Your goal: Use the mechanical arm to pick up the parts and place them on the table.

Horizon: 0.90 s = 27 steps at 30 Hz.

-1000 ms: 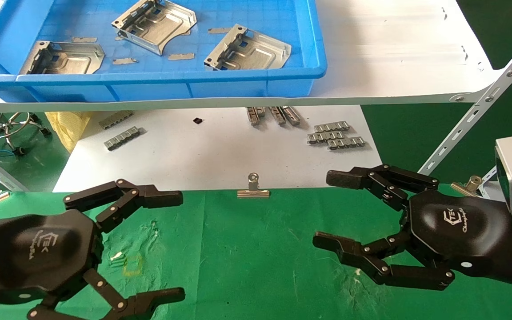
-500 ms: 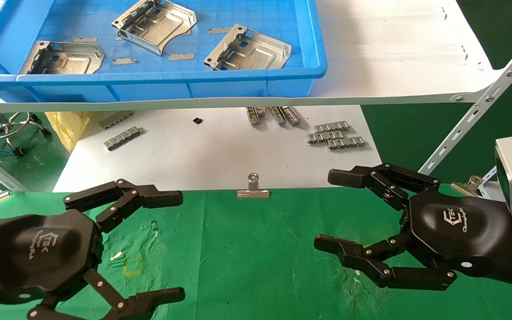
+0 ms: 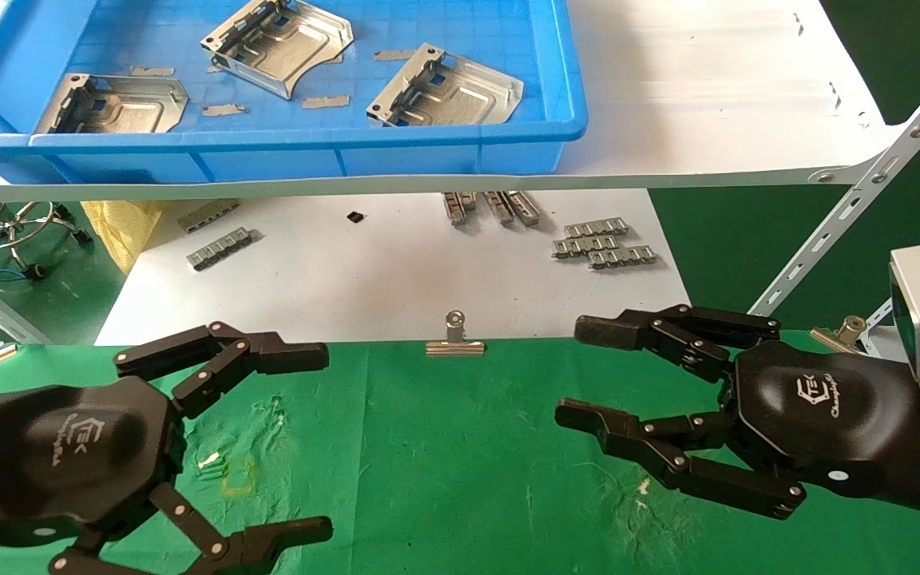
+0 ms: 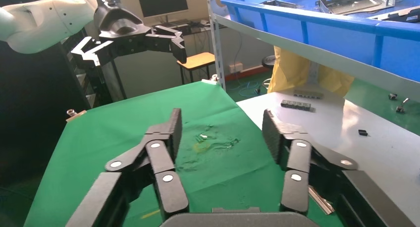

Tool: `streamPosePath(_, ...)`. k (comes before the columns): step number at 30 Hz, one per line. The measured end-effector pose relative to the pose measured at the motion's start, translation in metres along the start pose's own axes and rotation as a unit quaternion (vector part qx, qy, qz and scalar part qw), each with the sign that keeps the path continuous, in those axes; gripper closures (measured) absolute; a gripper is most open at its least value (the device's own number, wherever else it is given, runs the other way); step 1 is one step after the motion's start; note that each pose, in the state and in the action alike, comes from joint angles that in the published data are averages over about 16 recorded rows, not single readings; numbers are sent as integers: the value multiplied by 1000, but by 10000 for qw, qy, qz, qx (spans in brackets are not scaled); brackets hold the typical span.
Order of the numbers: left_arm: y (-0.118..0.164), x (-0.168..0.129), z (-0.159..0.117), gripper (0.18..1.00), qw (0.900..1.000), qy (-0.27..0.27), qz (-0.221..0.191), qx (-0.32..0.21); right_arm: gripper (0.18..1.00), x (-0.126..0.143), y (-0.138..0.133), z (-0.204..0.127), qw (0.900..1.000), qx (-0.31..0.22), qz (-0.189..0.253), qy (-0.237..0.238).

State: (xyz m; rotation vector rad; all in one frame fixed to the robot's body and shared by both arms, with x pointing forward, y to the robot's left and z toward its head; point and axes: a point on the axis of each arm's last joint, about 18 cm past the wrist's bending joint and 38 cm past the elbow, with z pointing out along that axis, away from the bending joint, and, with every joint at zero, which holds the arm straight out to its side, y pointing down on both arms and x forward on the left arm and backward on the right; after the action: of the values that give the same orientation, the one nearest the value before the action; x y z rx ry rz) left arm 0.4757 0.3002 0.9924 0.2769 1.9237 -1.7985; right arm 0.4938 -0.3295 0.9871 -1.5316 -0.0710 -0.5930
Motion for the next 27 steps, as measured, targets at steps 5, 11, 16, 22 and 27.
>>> streamPosePath(5, 0, 0, 0, 184, 10000, -5, 8, 1, 589, 0, 0, 0, 10000, 0, 0, 0)
streamPosePath(11, -11, -10, 1, 184, 9998, -95, 161, 24, 724, 0, 0, 0, 10000, 0, 0, 0)
streamPosePath(16, -32, -38, 5, 184, 9986, -337, 417, 15, 818, 0, 0, 0, 10000, 0, 0, 0)
streamPosePath(22, -65, -103, 15, 184, 9930, -979, 651, -79, 904, 0, 0, 0, 10000, 0, 0, 0)
streamPosePath(27, -92, -174, 28, 184, 9805, -1849, 628, -233, 950, 0, 0, 0, 10000, 0, 0, 0)
